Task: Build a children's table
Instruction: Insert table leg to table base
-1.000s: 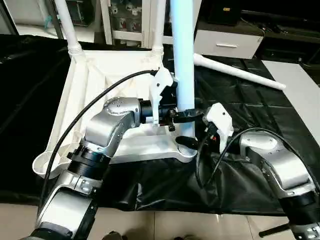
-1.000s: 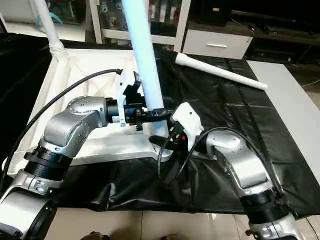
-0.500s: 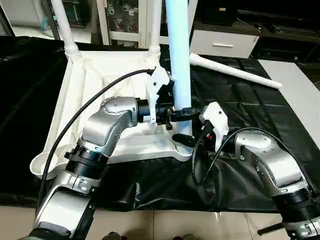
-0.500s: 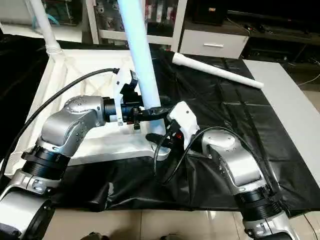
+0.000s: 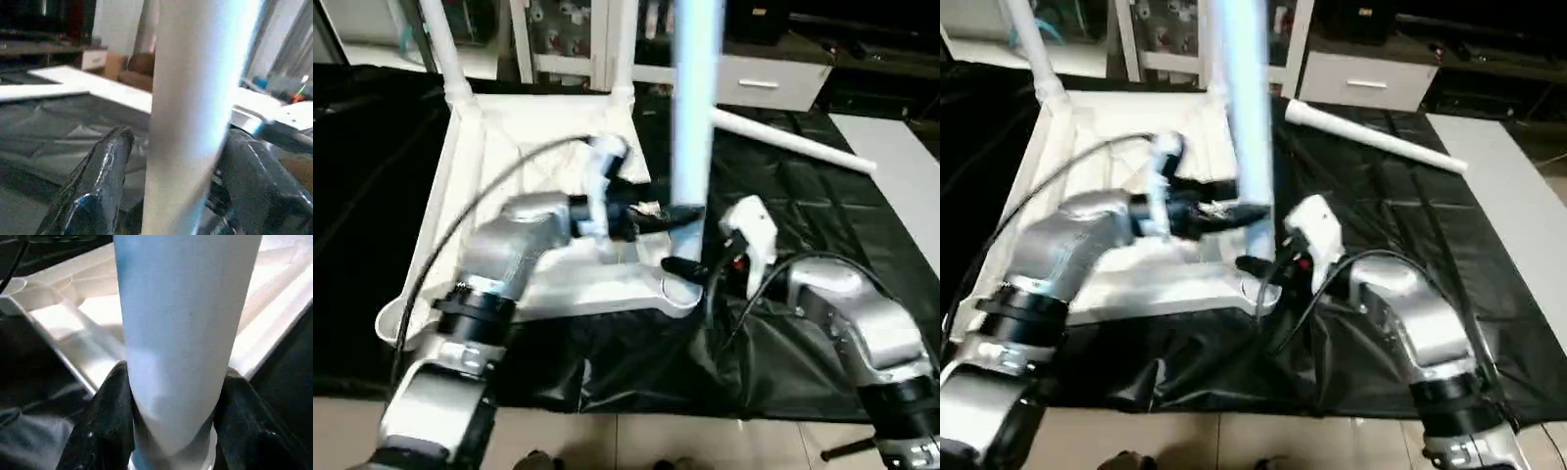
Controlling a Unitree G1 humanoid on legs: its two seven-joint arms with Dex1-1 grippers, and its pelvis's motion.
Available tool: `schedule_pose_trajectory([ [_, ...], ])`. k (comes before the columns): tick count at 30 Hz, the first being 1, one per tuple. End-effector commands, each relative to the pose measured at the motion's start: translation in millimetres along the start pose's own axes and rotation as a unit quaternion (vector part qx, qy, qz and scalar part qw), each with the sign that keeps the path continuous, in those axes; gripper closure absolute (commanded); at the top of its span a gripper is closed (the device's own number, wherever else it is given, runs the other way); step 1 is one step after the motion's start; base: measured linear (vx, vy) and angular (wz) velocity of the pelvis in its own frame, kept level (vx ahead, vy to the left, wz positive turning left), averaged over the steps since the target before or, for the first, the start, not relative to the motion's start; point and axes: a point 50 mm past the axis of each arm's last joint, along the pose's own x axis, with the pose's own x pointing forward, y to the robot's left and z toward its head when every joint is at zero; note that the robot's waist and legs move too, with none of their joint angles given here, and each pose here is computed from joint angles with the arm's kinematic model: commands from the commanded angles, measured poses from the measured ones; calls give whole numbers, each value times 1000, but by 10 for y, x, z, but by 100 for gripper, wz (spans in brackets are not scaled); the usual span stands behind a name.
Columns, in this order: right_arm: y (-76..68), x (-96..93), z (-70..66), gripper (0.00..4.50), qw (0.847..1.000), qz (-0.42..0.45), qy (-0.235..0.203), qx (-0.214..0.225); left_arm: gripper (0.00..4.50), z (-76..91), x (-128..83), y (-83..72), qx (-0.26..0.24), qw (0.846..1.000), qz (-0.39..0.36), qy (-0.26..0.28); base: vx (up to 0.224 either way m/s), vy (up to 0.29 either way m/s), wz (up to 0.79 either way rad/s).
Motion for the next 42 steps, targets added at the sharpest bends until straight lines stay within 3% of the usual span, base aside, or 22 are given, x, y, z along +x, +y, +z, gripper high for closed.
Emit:
schedule_pose_trajectory([
  [1,-44,-81,90,264,1000,-10,-21,6,100,27,-58,-38,-3,999,-26,-21,0,0,0],
  [5,-76,-112,112,264,999,-16,-31,20,99,10,-149,-57,-4,999,-48,-10,0,0,0],
  [7,-94,-142,132,264,999,-12,-37,33,99,-175,-245,-80,31,994,-64,85,0,0,0],
  [8,-97,-161,148,264,998,-4,-41,43,99,-356,-317,-92,58,981,-72,172,0,0,0],
  [10,-97,-165,152,264,998,-1,-41,45,99,-403,-337,-96,65,976,-75,193,0,0,0],
  [11,-92,-198,147,264,997,24,-34,62,99,-598,-401,-117,85,957,-86,264,0,0,0],
  [17,-100,-260,121,264,997,41,-17,69,99,-681,-347,-125,81,961,-73,254,0,0,0],
  [26,-86,-231,144,264,997,33,-20,65,99,-823,-405,42,112,946,-13,305,0,0,0],
  [29,-80,-228,139,264,997,33,-19,64,135,-839,-430,47,101,944,-9,314,0,0,0],
  [32,-75,-221,124,264,998,30,-17,60,141,-855,-470,32,87,941,-15,326,0,0,0],
  [42,-50,-103,99,264,998,20,-27,62,226,-869,-528,24,91,940,21,327,0,0,0],
])
